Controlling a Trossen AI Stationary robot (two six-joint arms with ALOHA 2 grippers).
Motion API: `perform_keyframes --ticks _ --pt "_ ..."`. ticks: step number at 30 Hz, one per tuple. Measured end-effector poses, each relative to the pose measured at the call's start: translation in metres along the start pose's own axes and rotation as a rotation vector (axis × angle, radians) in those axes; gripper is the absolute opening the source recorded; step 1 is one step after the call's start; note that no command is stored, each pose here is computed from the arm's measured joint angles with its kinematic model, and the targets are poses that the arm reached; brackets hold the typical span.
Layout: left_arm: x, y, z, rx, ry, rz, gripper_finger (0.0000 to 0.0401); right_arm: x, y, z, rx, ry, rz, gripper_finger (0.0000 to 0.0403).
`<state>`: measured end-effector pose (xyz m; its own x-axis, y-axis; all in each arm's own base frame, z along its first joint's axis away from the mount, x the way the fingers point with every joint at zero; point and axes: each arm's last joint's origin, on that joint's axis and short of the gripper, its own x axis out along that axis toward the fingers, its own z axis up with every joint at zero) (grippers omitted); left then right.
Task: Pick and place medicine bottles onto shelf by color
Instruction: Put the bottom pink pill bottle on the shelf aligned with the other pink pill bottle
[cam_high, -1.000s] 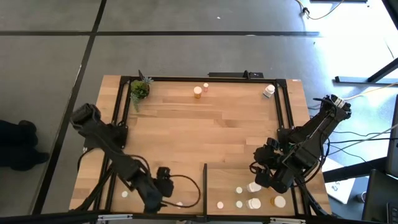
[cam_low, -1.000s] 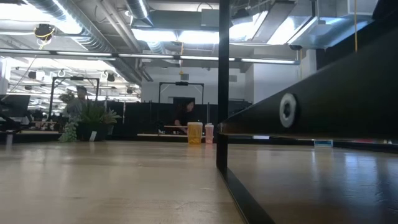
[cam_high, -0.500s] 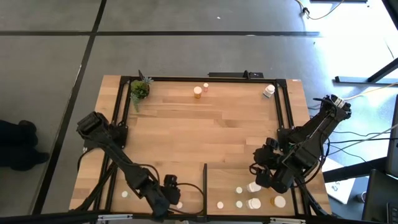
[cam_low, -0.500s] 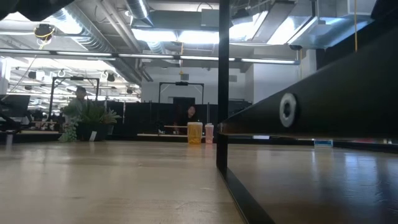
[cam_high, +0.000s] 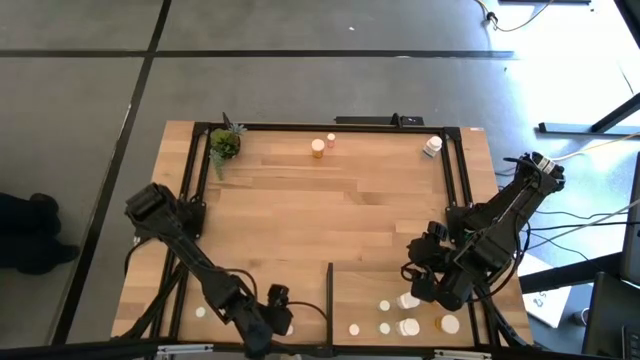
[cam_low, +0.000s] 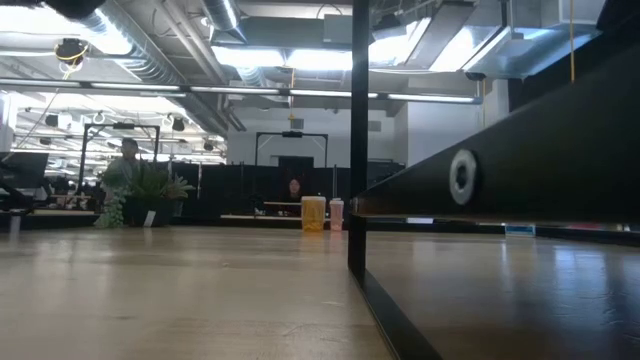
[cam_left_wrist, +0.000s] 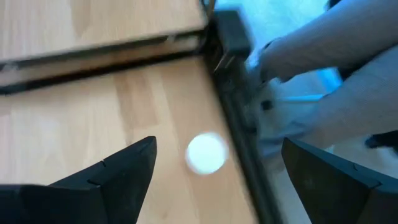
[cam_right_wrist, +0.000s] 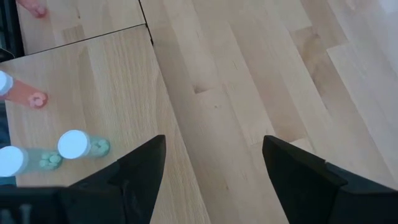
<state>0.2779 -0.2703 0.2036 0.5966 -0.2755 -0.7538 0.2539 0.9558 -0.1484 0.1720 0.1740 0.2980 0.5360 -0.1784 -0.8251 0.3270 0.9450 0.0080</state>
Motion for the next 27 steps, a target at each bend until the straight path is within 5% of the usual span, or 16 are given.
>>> perform_keyframes --ticks 27 --pt "0.039 0.001 -0.019 0.026 0.048 0.069 0.0341 0.000 0.000 0.000 -0.004 0.001 -0.002 0.0271"
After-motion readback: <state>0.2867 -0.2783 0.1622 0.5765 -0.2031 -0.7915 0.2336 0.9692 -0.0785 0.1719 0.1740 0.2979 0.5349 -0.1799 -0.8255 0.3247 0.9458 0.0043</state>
